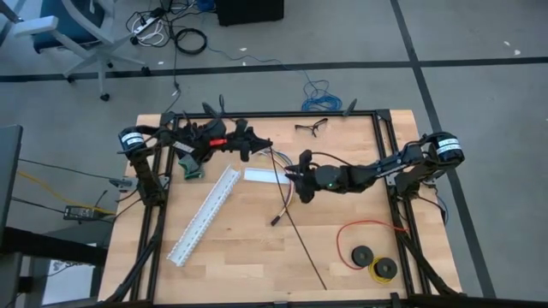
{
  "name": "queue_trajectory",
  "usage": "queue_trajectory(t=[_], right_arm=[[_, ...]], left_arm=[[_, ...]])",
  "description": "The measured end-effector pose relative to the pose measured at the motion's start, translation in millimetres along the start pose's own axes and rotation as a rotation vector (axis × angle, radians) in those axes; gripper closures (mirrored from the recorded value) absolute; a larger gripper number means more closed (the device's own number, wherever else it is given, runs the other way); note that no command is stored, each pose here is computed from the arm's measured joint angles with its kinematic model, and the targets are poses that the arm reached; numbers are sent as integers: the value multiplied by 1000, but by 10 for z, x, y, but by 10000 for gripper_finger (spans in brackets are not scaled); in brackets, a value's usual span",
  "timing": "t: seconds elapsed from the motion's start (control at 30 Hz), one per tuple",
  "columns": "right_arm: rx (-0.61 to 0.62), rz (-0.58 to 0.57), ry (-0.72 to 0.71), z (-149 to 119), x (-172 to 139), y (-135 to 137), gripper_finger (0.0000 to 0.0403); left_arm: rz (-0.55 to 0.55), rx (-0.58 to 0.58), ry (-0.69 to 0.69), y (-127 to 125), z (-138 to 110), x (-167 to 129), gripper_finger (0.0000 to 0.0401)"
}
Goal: Ziptie cables
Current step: Wrap the cables together using a black zip tie
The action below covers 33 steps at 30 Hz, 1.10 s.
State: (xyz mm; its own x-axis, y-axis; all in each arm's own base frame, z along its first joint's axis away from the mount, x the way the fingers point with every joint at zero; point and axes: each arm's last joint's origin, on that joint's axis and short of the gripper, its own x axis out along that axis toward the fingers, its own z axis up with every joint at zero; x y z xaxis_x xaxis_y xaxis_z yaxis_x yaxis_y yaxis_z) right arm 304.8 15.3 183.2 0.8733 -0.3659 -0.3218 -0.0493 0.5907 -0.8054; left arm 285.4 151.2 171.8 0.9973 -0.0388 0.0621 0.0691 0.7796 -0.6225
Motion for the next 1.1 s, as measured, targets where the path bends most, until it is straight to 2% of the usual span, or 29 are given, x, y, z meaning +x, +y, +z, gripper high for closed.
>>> queue_trajectory(t=[0.2,0.4,0.77,0.9,1.1], right_arm=[[-212,-8,17,40,-33,44,293],[-426,54,49,3,-44,109,293],[-642,128,24,52,-115,241,293],[-671,174,12,31,-117,277,293],[-806,241,15,-36,15,554,293]], left_arm=[[-39,-51,-14,-39,127,94,401],[-57,-69,-23,-67,233,173,401],[-46,-95,-45,-73,267,196,401],[-18,-121,-52,-69,248,208,401],[-25,-129,-37,-127,190,257,401]])
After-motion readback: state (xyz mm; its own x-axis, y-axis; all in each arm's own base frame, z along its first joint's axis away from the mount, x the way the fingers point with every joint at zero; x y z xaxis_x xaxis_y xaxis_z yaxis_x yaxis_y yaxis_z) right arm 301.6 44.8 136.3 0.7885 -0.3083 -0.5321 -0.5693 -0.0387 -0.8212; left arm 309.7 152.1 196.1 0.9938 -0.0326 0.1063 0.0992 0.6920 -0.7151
